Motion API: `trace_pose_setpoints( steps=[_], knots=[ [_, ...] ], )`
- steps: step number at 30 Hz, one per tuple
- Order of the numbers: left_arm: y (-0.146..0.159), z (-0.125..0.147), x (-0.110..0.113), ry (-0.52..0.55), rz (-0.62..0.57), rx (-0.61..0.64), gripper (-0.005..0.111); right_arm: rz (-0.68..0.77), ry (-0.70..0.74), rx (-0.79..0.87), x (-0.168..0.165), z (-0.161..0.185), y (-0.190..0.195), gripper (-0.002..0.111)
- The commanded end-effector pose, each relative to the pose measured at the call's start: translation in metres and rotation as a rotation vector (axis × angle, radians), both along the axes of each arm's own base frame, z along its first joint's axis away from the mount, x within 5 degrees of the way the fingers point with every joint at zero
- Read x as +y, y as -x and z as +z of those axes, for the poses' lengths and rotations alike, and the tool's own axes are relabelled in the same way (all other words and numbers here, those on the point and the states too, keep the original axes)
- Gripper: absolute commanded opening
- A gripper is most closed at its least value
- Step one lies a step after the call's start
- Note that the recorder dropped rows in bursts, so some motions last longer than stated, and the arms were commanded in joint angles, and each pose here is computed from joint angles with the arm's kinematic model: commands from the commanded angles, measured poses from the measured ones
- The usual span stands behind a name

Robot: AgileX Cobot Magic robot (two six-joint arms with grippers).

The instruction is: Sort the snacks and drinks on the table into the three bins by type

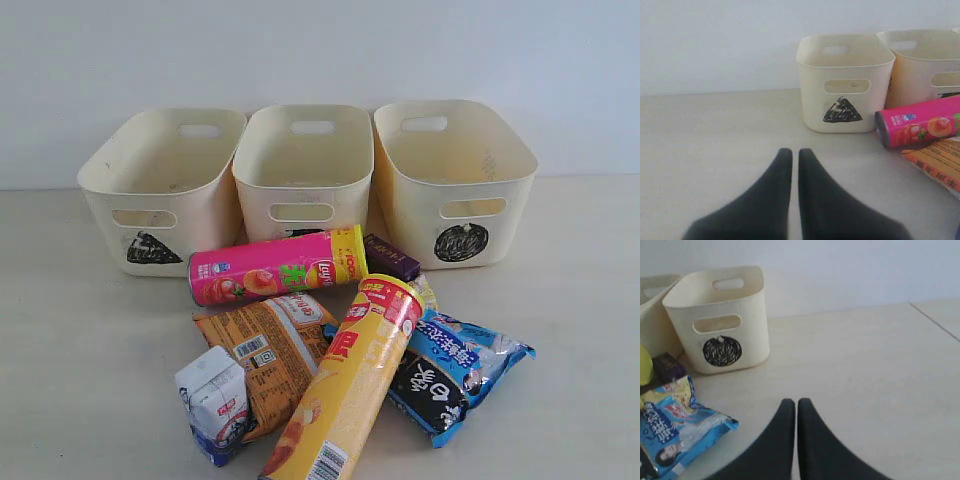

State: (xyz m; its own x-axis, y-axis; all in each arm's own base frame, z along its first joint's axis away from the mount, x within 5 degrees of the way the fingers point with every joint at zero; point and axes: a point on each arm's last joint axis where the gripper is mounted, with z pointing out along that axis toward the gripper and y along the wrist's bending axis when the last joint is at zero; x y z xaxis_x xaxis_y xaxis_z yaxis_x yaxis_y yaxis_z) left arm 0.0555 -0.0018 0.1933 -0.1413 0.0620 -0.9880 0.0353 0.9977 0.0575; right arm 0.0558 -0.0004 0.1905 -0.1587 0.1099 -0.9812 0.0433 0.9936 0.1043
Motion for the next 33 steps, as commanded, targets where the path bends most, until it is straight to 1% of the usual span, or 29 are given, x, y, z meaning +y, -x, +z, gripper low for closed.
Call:
trace_pose_setpoints(
  steps=[1,5,7,8,9,10,12,13,17,21,24,26,28,31,33],
  knots=[
    [0.0,-0.001,0.0,0.0,-0.006,-0.002,0.004,-0.021,0.023,-0.15,-0.002,0.014,-0.001,0.0],
    [0.0,-0.001,0.0,0.0,-0.006,-0.002,0.004,-0.059,0.037,-0.439,-0.005,0.04,0.003,0.0],
    [0.0,-0.001,0.0,0.0,-0.006,-0.002,0.004,-0.091,0.023,-0.656,-0.008,0.058,0.011,0.0],
    [0.0,-0.001,0.0,0.0,-0.006,-0.002,0.004,-0.111,-0.022,-0.761,-0.01,0.066,0.016,0.0],
    [0.0,-0.001,0.0,0.0,-0.006,-0.002,0.004,-0.131,-0.111,-0.866,-0.014,0.072,0.022,0.0],
    [0.0,-0.001,0.0,0.0,-0.006,-0.002,0.004,-0.154,-0.225,-0.907,-0.018,0.074,0.024,0.0],
    [0.0,-0.001,0.0,0.0,-0.006,-0.002,0.004,-0.181,-0.375,-0.886,-0.024,0.077,0.023,0.0],
    [0.0,-0.001,0.0,0.0,-0.006,-0.002,0.004,-0.174,-0.395,-0.854,-0.023,0.081,0.021,0.0],
    [0.0,-0.001,0.0,0.0,-0.006,-0.002,0.004,-0.108,-0.321,-0.701,-0.015,0.104,0.009,0.0],
    [0.0,-0.001,0.0,0.0,-0.004,-0.002,0.004,-0.078,-0.325,-0.511,-0.011,0.131,-0.015,0.0],
    [0.0,-0.001,0.0,0.0,-0.004,-0.002,0.004,-0.06,-0.332,-0.35,-0.008,0.147,-0.041,0.0],
    [0.0,-0.001,0.0,0.0,-0.004,-0.002,0.004,-0.055,-0.335,-0.288,-0.007,0.157,-0.056,0.0],
    [0.0,-0.001,0.0,0.0,-0.004,-0.002,0.004,-0.062,-0.342,-0.268,-0.009,0.166,-0.072,0.0],
    [0.0,-0.001,0.0,0.0,-0.004,-0.002,0.004,-0.084,-0.352,-0.317,-0.012,0.178,-0.088,0.0],
    [0.0,-0.001,0.0,0.0,-0.004,-0.002,0.004,-0.092,-0.464,-0.341,-0.014,0.183,-0.093,0.0]
  ],
)
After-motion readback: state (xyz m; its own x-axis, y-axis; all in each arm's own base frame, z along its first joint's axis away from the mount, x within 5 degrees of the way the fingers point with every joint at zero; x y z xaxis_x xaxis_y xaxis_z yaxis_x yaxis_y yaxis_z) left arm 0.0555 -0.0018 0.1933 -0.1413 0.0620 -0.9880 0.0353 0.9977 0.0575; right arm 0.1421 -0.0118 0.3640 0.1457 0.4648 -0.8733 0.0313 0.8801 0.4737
